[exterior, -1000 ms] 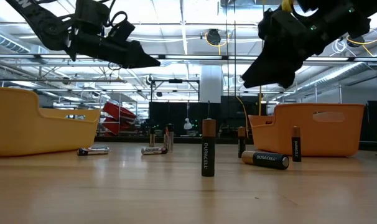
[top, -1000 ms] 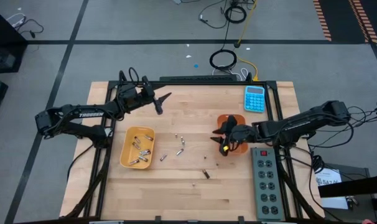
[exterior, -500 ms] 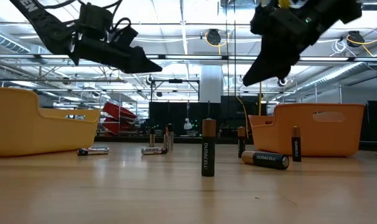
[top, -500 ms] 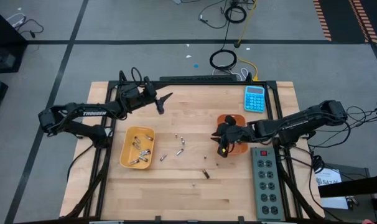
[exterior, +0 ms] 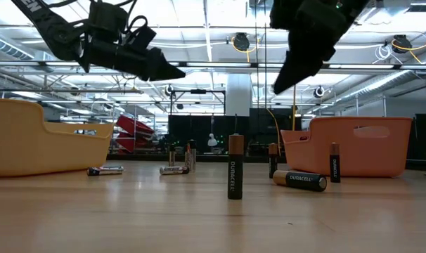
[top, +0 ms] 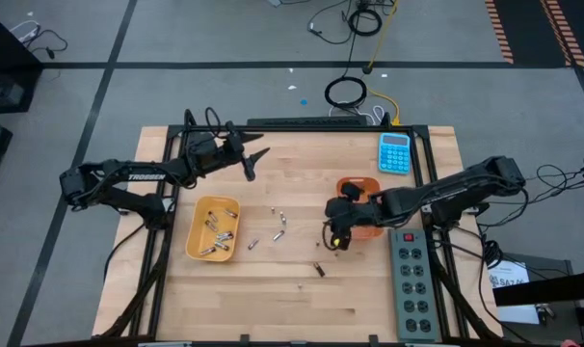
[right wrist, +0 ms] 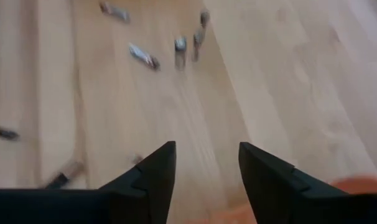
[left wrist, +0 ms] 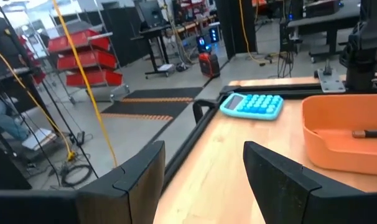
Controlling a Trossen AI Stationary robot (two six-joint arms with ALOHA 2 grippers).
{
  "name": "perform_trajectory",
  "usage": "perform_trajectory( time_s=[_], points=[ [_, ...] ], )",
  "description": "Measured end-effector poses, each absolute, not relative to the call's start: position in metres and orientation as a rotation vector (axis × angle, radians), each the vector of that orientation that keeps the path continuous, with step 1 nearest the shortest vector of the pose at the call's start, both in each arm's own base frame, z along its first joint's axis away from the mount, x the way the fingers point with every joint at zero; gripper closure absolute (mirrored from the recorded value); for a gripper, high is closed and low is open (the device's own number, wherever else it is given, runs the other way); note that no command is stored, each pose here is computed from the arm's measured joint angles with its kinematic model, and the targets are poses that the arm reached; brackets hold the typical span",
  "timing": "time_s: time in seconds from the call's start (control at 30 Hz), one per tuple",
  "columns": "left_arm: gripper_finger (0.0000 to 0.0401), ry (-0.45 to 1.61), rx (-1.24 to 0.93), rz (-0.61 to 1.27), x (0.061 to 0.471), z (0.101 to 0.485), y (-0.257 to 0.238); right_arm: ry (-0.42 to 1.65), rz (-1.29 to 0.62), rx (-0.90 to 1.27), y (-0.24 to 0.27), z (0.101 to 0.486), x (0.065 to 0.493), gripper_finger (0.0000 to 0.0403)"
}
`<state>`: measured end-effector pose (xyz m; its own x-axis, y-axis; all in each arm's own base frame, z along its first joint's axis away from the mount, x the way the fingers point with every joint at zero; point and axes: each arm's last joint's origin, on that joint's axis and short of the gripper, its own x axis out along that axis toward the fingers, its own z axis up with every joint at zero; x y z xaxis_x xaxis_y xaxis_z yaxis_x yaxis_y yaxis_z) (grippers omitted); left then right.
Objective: Sort batteries
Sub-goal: Put the black-brown battery into the orange bin
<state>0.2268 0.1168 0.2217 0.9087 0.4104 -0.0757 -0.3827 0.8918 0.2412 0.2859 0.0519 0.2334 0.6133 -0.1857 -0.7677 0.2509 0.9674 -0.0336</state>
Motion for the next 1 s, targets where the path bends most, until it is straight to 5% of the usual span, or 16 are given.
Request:
perform_trajectory(
  time_s=[0.7, 1.0],
  points=[
    [0.0173, 0.216, 0.171, 0.299, 0.231, 0.211, 0.105, 1.133, -0.034, 0.063, 0.064, 0.195, 0.343, 0.0159],
    [0.0173, 0.22, 0.158, 0.299, 0.23, 0.21, 0.105, 1.195, 0.016, 0.064, 0.066, 0.176, 0.347, 0.0168]
  ],
)
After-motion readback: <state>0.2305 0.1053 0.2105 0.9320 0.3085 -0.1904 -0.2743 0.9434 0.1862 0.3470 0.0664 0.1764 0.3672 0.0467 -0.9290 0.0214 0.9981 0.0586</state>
